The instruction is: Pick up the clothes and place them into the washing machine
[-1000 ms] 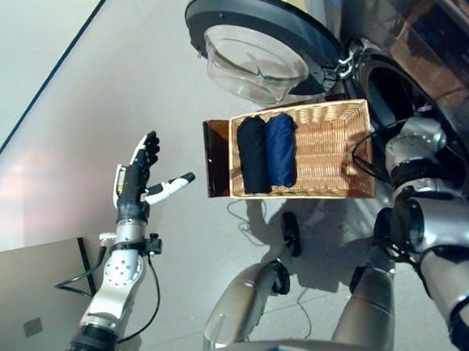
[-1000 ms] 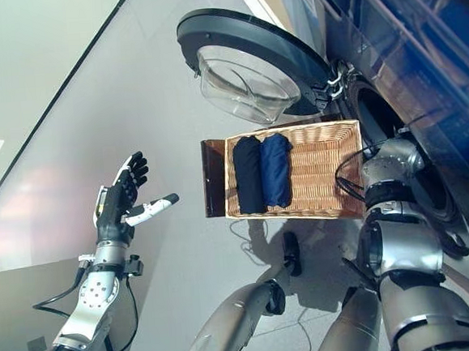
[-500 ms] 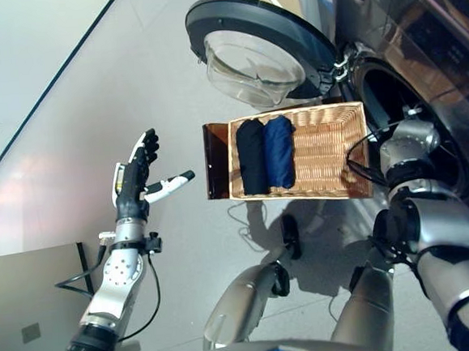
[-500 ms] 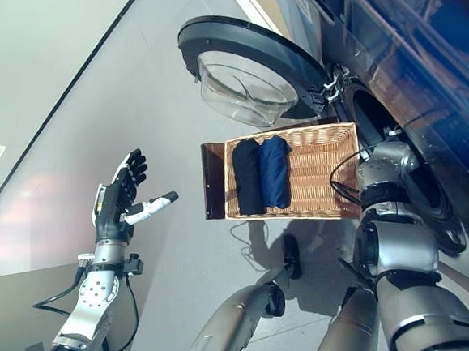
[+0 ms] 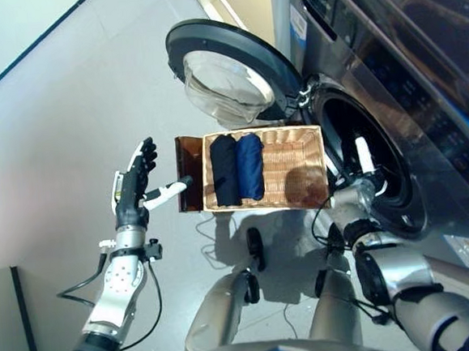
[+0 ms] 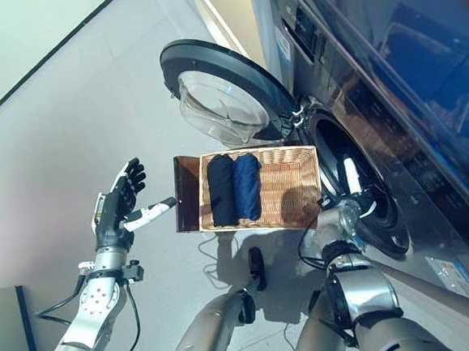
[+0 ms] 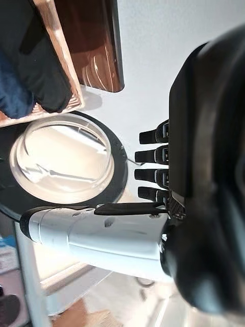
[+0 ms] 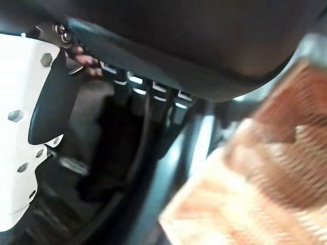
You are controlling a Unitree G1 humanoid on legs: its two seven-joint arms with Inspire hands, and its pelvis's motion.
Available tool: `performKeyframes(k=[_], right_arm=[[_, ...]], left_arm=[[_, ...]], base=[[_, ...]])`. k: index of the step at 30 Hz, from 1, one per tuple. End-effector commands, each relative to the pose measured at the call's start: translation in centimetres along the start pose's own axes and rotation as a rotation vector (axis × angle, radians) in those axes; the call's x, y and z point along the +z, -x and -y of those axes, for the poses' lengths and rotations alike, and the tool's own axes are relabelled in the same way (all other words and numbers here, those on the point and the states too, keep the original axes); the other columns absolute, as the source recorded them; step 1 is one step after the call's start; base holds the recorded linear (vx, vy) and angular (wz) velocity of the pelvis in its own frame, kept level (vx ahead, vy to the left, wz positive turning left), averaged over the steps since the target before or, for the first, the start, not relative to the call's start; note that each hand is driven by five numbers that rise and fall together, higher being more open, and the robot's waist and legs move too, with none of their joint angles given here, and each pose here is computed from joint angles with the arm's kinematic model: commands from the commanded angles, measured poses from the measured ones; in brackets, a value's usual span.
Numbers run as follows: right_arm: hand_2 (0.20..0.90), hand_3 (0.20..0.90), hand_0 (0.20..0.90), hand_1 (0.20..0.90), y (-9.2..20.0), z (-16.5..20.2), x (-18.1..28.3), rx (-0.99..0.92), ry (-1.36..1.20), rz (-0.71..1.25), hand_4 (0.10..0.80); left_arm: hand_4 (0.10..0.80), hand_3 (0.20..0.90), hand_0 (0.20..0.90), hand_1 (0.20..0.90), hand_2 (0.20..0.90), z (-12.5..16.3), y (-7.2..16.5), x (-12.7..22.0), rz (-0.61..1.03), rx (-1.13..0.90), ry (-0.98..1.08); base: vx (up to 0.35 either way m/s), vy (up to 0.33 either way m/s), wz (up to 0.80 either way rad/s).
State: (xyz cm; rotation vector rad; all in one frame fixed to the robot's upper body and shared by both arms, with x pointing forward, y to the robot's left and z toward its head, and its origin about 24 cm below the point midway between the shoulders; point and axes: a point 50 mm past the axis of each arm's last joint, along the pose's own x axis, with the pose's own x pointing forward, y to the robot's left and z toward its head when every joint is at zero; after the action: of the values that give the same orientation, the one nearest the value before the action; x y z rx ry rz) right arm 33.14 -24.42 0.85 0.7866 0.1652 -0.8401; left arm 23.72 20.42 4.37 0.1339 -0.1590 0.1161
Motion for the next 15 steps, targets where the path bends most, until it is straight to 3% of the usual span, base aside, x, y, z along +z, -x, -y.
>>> performKeyframes(k=[1,7,15], right_arm=[[0.900,0.900,0.900,0.900,0.7,-3.5,1.5,0.214,0.098,0.091,0.800],[0.900,0.900,0.900,0.900,0.3,-2.9,0.3,0.192,0.428,0.072,0.800],[0.900,0.900,0.900,0.900,0.9,-5.3,-0.5,0.268,0.798,0.138,0.800]], left_arm=[[0.800,0.900,0.900,0.900,0.900,-2.3,-1.2,4.0,0.205,0.083,0.017],[0.800,0.900,0.900,0.900,0.900,-2.9,-1.2,4.0,0.203,0.104,-0.039],[0.800,0.900,0.900,0.900,0.900,-3.4,-1.3,4.4,0.215,0.135,-0.071]], base=[[-0.024,-0.034,0.07],[-0.019,-0.034,0.06],[0.039,-0.018,0.12]])
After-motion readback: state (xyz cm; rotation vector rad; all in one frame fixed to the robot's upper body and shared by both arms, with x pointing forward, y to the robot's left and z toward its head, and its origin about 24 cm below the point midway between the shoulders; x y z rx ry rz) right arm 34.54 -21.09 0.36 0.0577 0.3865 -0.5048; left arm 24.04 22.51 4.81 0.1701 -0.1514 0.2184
